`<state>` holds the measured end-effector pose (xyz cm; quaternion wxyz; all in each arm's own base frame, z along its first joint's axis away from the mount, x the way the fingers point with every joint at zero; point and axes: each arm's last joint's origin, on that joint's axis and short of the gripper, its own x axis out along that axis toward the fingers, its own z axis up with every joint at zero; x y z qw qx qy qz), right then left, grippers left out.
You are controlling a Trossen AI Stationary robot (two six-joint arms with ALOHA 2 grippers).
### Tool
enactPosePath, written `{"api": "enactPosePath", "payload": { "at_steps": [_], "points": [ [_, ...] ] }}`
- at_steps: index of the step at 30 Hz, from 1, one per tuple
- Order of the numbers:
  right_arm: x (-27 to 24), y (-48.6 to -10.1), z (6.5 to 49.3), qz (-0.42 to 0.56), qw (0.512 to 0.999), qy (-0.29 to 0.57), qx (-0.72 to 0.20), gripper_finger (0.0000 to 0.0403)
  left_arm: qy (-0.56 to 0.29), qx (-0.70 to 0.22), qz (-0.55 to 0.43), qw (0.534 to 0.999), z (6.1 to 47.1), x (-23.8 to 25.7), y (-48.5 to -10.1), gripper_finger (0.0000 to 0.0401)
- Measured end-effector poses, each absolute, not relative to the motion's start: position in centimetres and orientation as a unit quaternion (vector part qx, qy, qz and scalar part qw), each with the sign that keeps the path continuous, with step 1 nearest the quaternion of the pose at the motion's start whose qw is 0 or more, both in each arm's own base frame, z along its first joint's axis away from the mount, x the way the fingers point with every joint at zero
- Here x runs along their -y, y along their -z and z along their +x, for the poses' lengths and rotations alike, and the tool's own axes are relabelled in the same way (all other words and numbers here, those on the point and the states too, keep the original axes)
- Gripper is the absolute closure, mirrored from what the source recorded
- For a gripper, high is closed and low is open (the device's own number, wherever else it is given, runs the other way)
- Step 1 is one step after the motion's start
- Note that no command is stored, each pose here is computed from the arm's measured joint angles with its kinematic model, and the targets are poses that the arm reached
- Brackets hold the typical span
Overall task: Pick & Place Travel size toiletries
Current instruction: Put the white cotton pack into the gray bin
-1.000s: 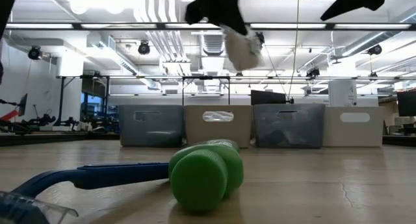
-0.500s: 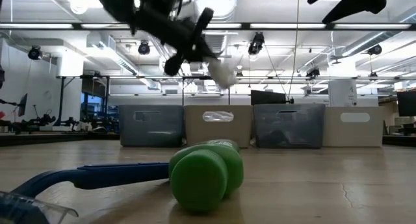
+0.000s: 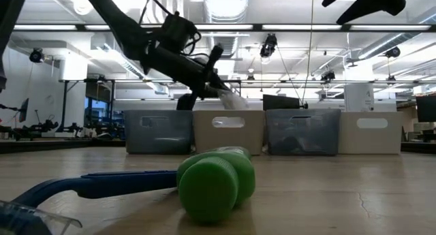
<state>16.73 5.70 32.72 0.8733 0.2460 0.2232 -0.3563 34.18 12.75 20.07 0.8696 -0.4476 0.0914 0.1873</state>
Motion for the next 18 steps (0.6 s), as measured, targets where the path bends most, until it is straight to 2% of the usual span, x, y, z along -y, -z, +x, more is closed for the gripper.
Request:
{"api": "enactPosePath", "payload": {
  "at_steps": [3,8,12,18],
  "points": [
    [-5.7,-32.7,16.7,0.248,0.873,0.357,-0.222,0.0126,-0.202,-0.120,-0.427,0.873,34.5,-12.8,-19.2,0.0398],
    [-5.7,-32.7,16.7,0.252,0.872,0.358,-0.220,0.0141,-0.286,-0.166,-0.389,0.860,33.8,-13.0,-18.5,0.0384],
    [-5.7,-32.7,16.7,0.252,0.872,0.357,-0.222,0.0154,-0.322,-0.174,-0.391,0.845,33.7,-13.1,-18.5,0.0345],
    [-5.7,-32.6,16.7,0.247,0.873,0.356,-0.224,0.0168,-0.292,-0.159,-0.387,0.860,34.5,-12.8,-19.7,0.0274]
  ]
}}
